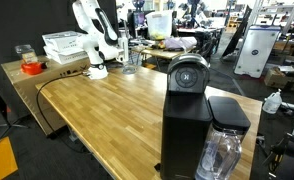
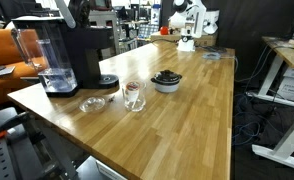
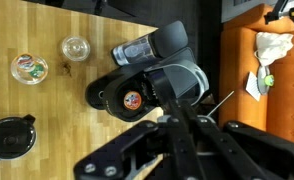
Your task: Open the coffee maker
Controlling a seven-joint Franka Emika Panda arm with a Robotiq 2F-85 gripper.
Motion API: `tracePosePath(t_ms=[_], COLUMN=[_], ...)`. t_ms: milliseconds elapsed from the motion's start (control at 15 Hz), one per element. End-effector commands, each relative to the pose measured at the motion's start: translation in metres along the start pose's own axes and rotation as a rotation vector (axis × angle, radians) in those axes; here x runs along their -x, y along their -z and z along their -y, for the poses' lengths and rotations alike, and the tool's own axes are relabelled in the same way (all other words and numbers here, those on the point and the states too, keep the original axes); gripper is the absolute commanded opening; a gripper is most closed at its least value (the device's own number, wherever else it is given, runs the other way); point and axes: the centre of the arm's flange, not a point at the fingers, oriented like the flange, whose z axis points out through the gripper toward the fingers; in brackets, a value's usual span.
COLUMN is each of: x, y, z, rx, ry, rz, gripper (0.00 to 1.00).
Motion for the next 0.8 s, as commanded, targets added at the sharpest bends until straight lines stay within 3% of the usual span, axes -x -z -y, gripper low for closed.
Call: tracePosePath(t_ms=[0, 67, 200, 267, 733], x=[0.0006, 0.0008, 0.0001, -0.0014, -0.0019], y=[0.0046, 0.0064, 0.0056, 0.0037, 0.0031], z=[-0.0047, -0.0093, -0.0097, -0.0062, -0.0053], rx=[-0.037, -0.05, -0.05, -0.047, -0.045], ry=[-0.001, -0.006, -0.004, 0.0, 0.001], rz=[-0.019, -0.025, -0.022, -0.018, -0.017], gripper=[0.4, 0.22, 0.37, 0.41, 0.41])
